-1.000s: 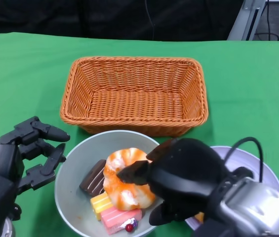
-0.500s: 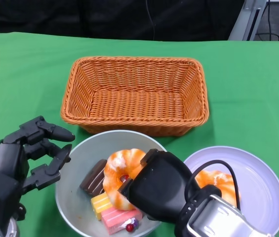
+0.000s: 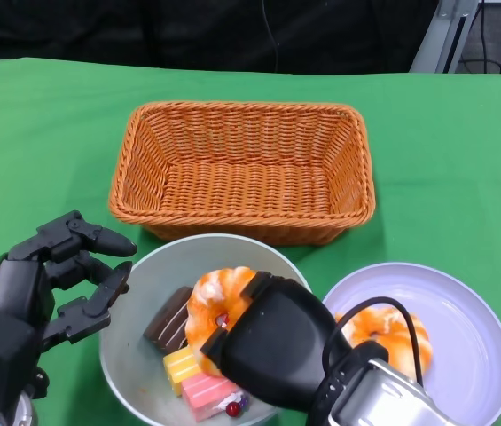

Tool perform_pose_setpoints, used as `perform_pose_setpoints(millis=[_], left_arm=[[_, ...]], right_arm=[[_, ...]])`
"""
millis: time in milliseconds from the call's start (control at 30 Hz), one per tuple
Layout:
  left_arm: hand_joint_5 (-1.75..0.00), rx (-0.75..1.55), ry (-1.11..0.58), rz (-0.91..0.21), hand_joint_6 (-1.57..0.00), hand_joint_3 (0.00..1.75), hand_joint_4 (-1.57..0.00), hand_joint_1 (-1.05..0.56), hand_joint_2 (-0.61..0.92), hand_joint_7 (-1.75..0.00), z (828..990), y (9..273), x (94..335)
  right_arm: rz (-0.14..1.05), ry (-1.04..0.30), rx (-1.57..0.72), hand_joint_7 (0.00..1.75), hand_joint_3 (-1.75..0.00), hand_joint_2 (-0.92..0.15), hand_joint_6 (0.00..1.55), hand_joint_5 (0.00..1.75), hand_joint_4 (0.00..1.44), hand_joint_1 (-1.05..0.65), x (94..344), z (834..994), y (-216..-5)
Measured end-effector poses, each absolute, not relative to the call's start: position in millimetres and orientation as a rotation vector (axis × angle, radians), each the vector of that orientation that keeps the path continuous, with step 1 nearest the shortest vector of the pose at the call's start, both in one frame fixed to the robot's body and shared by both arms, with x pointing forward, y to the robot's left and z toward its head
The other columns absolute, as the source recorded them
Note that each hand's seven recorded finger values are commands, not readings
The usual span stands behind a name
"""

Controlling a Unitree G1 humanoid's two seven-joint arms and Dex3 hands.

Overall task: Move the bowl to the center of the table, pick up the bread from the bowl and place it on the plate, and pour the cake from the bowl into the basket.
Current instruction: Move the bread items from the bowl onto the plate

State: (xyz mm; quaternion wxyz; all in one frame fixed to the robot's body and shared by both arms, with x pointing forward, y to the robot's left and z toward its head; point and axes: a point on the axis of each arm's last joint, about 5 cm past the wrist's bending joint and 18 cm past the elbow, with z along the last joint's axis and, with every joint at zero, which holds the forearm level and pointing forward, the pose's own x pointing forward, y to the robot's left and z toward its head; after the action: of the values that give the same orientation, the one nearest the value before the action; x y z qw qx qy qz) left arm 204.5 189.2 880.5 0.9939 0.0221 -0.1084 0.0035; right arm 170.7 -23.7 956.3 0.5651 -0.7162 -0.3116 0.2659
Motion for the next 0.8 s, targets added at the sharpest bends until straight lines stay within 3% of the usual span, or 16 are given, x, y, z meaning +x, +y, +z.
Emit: perform_pose_setpoints(millis=[133, 367, 600, 800], left_arm=[[-1.44, 0.019, -0.218, -0.026, -0.73, 0.5, -0.63, -0.2, 0.73, -1.11, 880.2, 191, 205], [-1.45, 0.001, -0.224, -0.047, -0.73, 0.49, -0.63, -0.19, 0.74, -1.1, 878.8, 192, 206], [-1.4, 0.01, -0.227, -0.049, -0.74, 0.49, -0.65, -0.15, 0.74, -1.1, 879.8, 191, 206], [-1.38, 0.03, -0.229, -0.007, -0.79, 0.55, -0.74, -0.08, 0.74, -1.06, 880.4, 190, 205]], right_arm=[[0.618, -0.781, -1.633, 0.0, -0.01, -0.88, 0.72, 0.04, 0.72, -0.53, 166, 960.6, -23], [0.619, -0.803, -1.6, 0.0, 0.0, -0.86, 0.71, 0.03, 0.72, -0.53, 164, 961.4, -23], [0.658, -0.761, -1.611, 0.0, 0.0, -0.87, 0.7, 0.02, 0.73, -0.52, 167, 957.3, -21], [0.722, -0.674, -1.591, 0.02, 0.0, -0.85, 0.77, 0.06, 0.83, -0.45, 179, 946.2, -21]])
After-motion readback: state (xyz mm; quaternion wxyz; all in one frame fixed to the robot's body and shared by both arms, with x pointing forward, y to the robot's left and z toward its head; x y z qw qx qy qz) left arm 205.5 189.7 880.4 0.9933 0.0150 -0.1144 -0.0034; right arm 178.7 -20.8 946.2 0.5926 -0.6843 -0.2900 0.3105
